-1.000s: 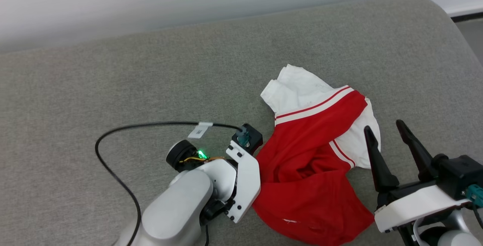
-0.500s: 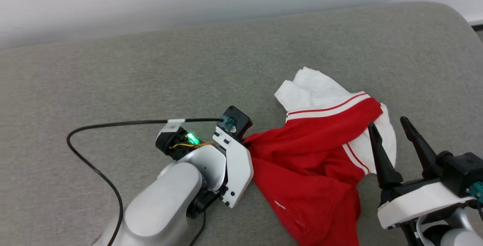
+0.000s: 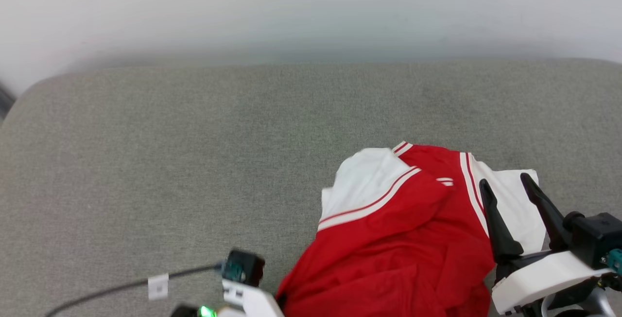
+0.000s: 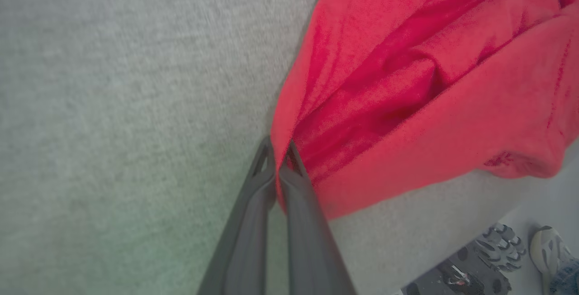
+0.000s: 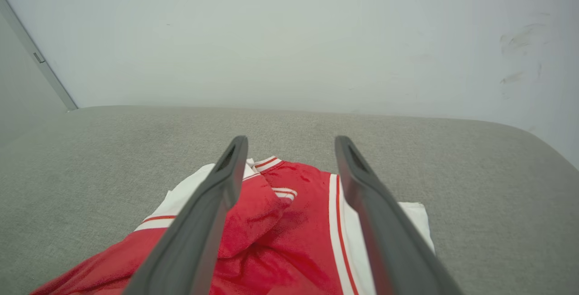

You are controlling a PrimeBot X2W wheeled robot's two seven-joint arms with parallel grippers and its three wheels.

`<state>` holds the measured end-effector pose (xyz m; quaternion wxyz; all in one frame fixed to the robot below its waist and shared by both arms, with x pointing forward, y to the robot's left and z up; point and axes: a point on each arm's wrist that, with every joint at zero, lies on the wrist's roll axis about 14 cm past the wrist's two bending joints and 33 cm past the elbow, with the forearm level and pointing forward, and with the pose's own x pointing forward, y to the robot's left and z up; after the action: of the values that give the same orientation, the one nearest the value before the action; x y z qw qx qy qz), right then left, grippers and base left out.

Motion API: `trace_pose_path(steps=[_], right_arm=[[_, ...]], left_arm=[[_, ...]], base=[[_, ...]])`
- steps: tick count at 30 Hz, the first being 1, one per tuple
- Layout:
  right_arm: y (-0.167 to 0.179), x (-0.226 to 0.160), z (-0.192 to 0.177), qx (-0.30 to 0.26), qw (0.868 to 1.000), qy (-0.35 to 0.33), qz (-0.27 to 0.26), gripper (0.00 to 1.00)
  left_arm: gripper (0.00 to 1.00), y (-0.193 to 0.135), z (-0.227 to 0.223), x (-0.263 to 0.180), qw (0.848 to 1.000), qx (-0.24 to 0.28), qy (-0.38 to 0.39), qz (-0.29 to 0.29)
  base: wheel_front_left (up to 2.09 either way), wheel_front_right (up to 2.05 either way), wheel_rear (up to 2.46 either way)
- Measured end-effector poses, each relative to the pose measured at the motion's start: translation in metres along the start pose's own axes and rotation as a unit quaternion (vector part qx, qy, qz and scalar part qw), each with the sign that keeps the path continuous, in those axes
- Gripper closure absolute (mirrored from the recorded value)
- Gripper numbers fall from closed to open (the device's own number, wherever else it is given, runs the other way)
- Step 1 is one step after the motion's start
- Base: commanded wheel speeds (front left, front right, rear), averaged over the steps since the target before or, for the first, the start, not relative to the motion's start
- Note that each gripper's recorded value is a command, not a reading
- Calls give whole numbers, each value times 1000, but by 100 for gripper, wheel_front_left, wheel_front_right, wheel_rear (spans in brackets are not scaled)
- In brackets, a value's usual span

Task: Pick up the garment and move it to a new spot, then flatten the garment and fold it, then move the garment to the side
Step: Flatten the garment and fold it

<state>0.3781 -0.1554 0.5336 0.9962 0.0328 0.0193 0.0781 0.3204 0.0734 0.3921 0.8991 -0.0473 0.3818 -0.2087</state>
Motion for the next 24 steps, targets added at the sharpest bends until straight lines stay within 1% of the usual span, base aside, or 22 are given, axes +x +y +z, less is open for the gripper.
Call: trace_pose_path(steps=[2, 3, 4, 5, 6, 7, 10, 11, 15, 20, 22, 24], right_arm=[[2, -4, 3, -1, 1000, -3, 2, 0], [2, -6, 5, -2, 1000, -5, 2, 0], [3, -7, 7, -2, 1000, -7, 2, 0], [2, -9, 8, -3, 1000, -8, 2, 0], [2, -11, 9, -3, 1000, -10, 0, 0], [0, -17, 8, -3, 1000, -6, -3, 0], [3, -19, 12, -4, 1000, -10, 1, 0], [4, -19, 13, -4, 1000, -12, 2, 0], [1, -17, 12, -4, 1000, -10, -1, 0], [-1, -8, 5, -1, 1000, -2, -3, 0], [-2, -3, 4, 1, 1000, -2, -3, 0], [-3, 1, 0, 3, 1000, 1, -5, 0]], left_arm=[[100, -6, -24, -8, 999, -32, 21, 0], [94, -10, -32, -11, 999, -45, 27, -2], [52, -14, -36, -13, 998, -60, 25, -3], [0, -16, -38, -15, 997, -68, 21, -3], [0, -18, -37, -17, 997, -74, 14, -3], [0, -15, -16, -23, 996, -75, -40, 8], [0, -9, 21, -32, 992, -52, -117, 20], [0, -7, 38, -36, 987, -45, -151, 23], [0, 0, 97, -45, 969, -6, -245, 31], [0, -1, 154, -38, 953, 31, -302, 19], [0, -3, 169, -28, 951, 42, -306, 9], [0, -7, 179, -13, 953, 54, -298, -6]], base=[[0, 0, 0], [0, 0, 0], [0, 0, 0], [0, 0, 0], [0, 0, 0], [0, 0, 0], [0, 0, 0], [0, 0, 0], [0, 0, 0], [0, 0, 0], [0, 0, 0], [0, 0, 0]])
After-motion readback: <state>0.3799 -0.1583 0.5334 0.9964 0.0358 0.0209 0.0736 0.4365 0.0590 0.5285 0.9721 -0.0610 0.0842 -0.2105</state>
